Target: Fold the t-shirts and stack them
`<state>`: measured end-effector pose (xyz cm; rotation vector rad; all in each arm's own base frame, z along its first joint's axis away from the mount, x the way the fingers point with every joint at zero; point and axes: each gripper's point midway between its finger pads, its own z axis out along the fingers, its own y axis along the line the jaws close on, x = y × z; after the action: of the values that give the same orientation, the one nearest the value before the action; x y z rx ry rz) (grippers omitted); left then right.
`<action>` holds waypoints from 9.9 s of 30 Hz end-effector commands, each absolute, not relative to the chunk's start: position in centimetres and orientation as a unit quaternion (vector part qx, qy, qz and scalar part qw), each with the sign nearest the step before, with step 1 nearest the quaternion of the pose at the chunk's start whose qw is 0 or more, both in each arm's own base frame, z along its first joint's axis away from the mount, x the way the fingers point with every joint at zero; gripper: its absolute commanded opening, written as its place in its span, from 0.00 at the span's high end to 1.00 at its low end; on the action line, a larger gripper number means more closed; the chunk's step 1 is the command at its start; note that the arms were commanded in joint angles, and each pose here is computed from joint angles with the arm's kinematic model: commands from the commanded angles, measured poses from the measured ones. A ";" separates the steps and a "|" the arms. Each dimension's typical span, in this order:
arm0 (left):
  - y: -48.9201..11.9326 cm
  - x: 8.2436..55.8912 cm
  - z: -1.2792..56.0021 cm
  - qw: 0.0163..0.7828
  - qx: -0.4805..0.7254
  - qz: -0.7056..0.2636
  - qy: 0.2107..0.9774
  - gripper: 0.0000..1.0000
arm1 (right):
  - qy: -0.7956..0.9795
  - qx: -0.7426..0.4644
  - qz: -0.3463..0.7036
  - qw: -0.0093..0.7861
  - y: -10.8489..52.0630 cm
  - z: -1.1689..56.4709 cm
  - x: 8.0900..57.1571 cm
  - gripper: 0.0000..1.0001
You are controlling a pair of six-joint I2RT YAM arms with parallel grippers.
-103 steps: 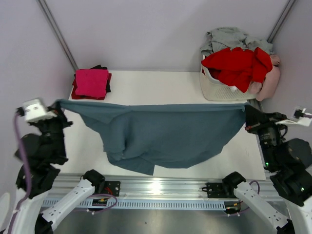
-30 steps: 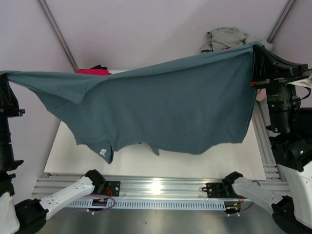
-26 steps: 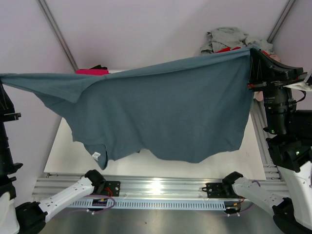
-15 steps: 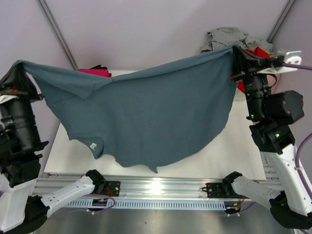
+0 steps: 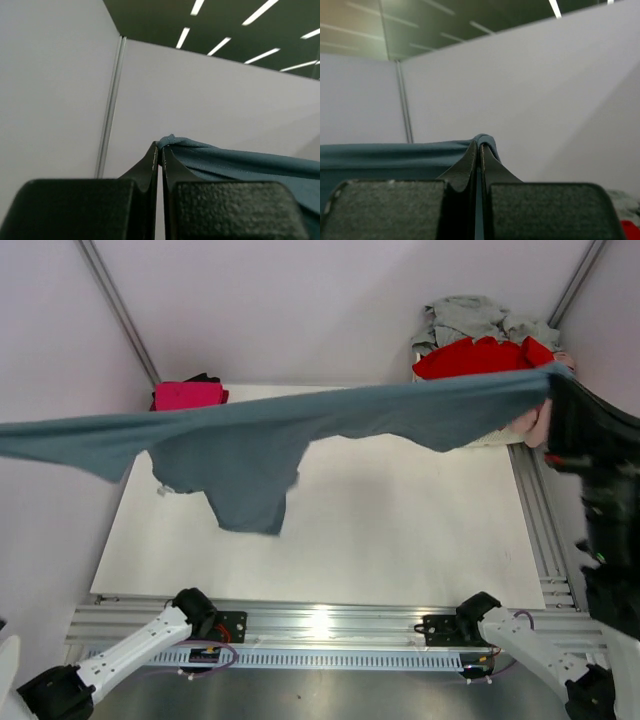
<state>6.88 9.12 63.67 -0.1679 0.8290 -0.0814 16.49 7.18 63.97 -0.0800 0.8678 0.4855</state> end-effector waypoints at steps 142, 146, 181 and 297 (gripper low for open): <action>-12.6 19.0 16.8 0.387 -0.053 -0.070 0.918 0.21 | 0.849 0.103 -0.032 0.518 9.9 17.2 33.4 0.50; -11.8 19.4 20.1 0.433 -0.061 -0.088 0.895 0.15 | 0.853 0.062 0.026 0.518 12.4 17.8 33.6 0.46; -5.5 16.2 21.2 0.484 -0.135 -0.091 0.860 0.14 | 0.899 -0.321 0.267 0.129 41.0 0.0 23.8 0.46; -10.1 16.7 19.1 0.458 -0.084 -0.167 0.869 0.18 | 0.888 -0.040 -0.133 0.438 25.3 8.8 39.8 1.00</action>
<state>16.81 -9.73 19.20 -0.2114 2.1349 -0.3876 39.00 23.53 5.24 -0.1103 2.2772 -0.4107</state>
